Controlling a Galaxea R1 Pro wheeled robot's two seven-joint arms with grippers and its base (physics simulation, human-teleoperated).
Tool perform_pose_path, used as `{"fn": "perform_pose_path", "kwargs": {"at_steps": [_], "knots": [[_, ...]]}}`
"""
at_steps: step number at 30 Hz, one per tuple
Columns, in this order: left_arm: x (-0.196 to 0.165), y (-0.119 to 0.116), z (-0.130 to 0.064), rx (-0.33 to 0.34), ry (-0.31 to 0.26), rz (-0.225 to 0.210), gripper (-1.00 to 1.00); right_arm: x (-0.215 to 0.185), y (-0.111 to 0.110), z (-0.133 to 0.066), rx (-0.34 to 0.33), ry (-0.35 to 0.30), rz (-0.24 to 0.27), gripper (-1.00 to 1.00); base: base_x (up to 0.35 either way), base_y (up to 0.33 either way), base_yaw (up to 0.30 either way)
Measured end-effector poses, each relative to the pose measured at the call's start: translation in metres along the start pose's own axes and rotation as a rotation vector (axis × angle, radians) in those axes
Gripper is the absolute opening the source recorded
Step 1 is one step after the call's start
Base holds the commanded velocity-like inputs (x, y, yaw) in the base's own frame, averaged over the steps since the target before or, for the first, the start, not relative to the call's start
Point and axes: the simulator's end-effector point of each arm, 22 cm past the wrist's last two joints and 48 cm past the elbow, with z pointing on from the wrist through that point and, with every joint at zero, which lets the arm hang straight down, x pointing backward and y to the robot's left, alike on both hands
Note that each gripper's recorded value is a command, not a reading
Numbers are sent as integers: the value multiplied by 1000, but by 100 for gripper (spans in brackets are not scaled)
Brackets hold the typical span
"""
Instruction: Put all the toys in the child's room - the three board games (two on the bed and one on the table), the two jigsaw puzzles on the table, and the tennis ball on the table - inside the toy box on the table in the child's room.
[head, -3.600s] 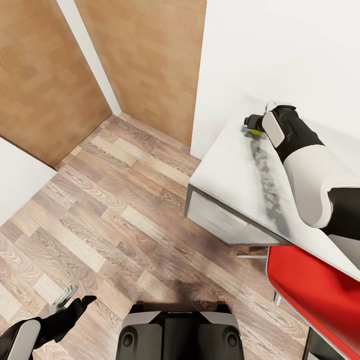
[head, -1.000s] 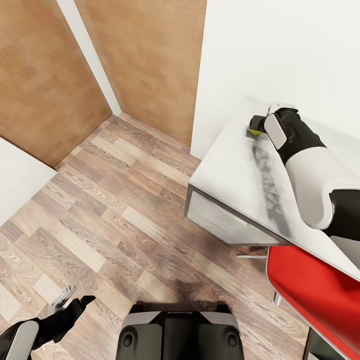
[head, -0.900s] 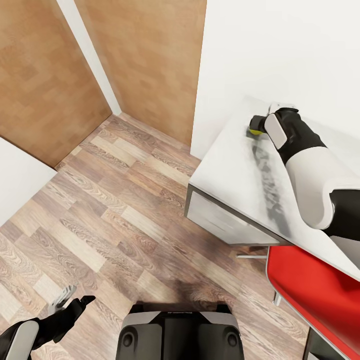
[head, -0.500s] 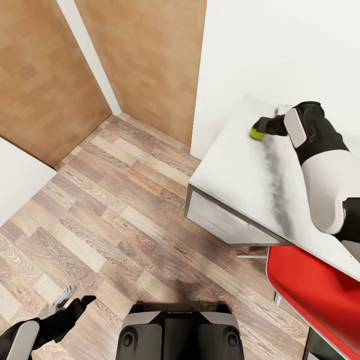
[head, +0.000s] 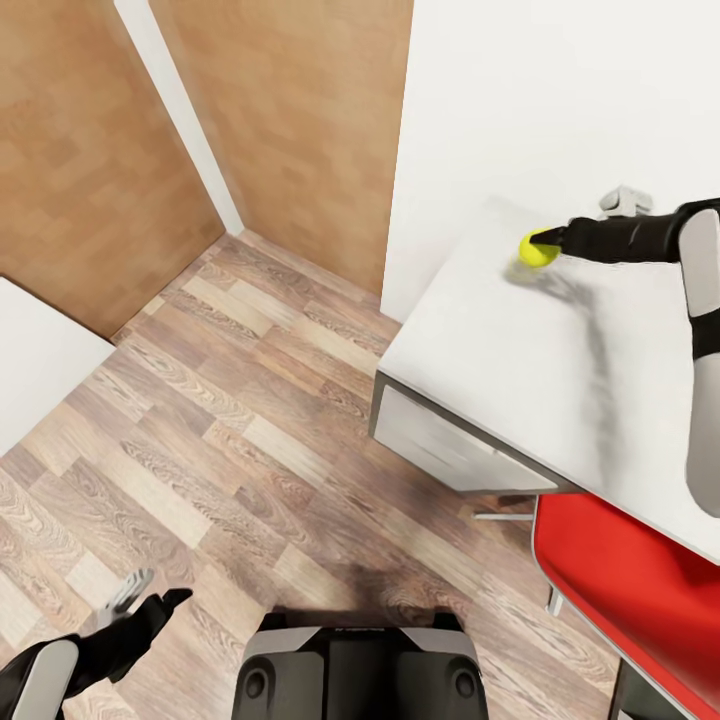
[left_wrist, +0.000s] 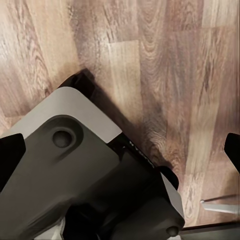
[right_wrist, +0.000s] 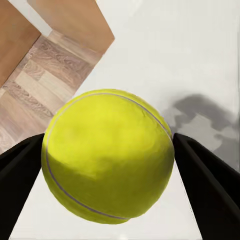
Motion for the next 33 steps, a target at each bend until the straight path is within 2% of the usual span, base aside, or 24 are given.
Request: {"fn": "perform_pose_path", "kwargs": {"at_steps": [6, 9, 12, 13, 21, 22, 25, 29, 33], "knots": [[-4, -18, -4, 51, -12, 13, 100, -13, 11, -19, -45, -42, -29, -100, 0, 0, 0], [-14, -39, -10, 102, -32, 28, 100, -17, 20, -25, -78, -57, -29, -100, 0, 0, 0], [-31, -72, -23, 167, -70, 59, 100, -21, 28, -30, -109, -69, -26, -100, 0, 0, 0], [-32, -72, -24, 168, -72, 61, 100, -21, 29, -31, -109, -71, -26, -100, 0, 0, 0], [-76, -184, -79, 367, -152, 183, 100, -36, 49, -45, -161, -107, -36, -100, 0, 0, 0], [-76, -185, -80, 367, -154, 185, 100, -36, 49, -46, -161, -108, -37, -100, 0, 0, 0], [-71, -230, -93, 453, -145, 230, 100, -42, 55, -52, -172, -123, -46, -100, 0, 0, 0], [-52, -291, -109, 563, -113, 310, 100, -47, 59, -58, -177, -134, -54, -100, 0, 0, 0], [-32, -330, -122, 639, -82, 372, 100, -47, 60, -62, -177, -137, -57, -100, 0, 0, 0]]}}
